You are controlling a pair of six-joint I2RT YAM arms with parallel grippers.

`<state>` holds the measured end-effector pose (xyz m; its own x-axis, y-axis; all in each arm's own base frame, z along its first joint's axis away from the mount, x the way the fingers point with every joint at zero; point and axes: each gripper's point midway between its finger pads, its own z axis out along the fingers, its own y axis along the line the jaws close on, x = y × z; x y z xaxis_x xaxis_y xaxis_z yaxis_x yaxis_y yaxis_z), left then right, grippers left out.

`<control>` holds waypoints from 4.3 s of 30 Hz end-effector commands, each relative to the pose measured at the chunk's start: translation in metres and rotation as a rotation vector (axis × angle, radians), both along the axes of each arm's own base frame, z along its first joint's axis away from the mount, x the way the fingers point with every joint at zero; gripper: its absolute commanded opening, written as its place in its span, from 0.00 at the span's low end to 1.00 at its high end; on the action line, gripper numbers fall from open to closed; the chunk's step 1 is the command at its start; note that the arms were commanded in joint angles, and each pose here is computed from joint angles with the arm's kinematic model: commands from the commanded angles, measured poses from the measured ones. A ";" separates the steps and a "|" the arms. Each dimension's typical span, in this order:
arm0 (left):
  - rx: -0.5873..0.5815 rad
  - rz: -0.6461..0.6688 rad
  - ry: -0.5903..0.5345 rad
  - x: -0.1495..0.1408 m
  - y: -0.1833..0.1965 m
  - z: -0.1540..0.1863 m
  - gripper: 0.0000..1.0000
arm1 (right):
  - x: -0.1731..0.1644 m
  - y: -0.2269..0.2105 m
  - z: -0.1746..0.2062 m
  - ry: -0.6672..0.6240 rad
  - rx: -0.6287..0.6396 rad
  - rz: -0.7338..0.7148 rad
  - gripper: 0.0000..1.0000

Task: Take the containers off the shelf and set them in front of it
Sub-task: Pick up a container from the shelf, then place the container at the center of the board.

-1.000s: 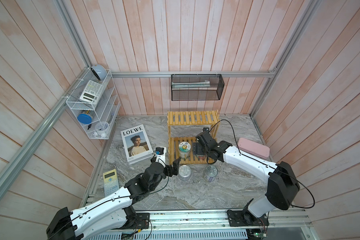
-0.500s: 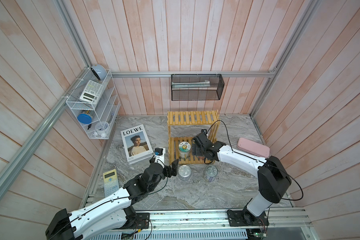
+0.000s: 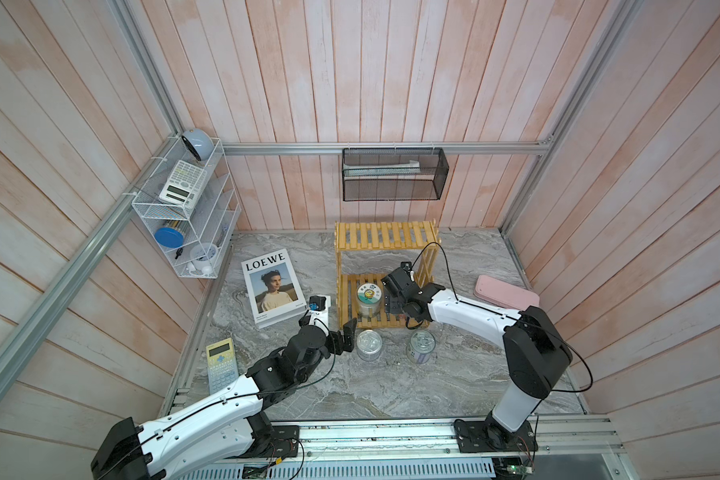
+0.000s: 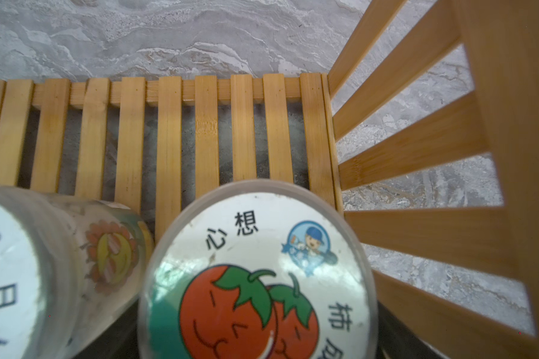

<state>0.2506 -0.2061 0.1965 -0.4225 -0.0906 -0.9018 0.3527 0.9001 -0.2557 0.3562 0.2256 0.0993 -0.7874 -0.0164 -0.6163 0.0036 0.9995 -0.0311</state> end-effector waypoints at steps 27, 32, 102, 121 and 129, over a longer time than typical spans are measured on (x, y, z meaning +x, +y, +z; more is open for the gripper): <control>0.022 -0.008 0.005 0.005 -0.006 -0.005 1.00 | -0.030 0.002 0.089 -0.120 0.140 0.105 0.61; 0.027 -0.010 0.004 0.006 -0.007 -0.005 1.00 | -0.049 0.002 0.109 -0.138 0.129 0.158 0.60; 0.047 -0.010 0.043 0.007 -0.010 -0.007 1.00 | -0.239 -0.053 -0.019 -0.099 0.038 0.409 0.76; 0.091 -0.042 0.042 0.012 -0.024 0.000 1.00 | -0.237 -0.068 0.010 -0.105 0.061 0.342 0.98; 0.219 -0.054 0.082 0.016 -0.044 0.003 1.00 | -0.236 -0.066 0.042 -0.136 0.109 0.362 0.98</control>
<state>0.2666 -0.2463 0.1931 -0.4972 0.0765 -0.8643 0.3804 0.9145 -0.1379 0.1171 0.1671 0.1285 -0.6772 -0.1998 -0.7082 -0.3545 0.9319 0.0761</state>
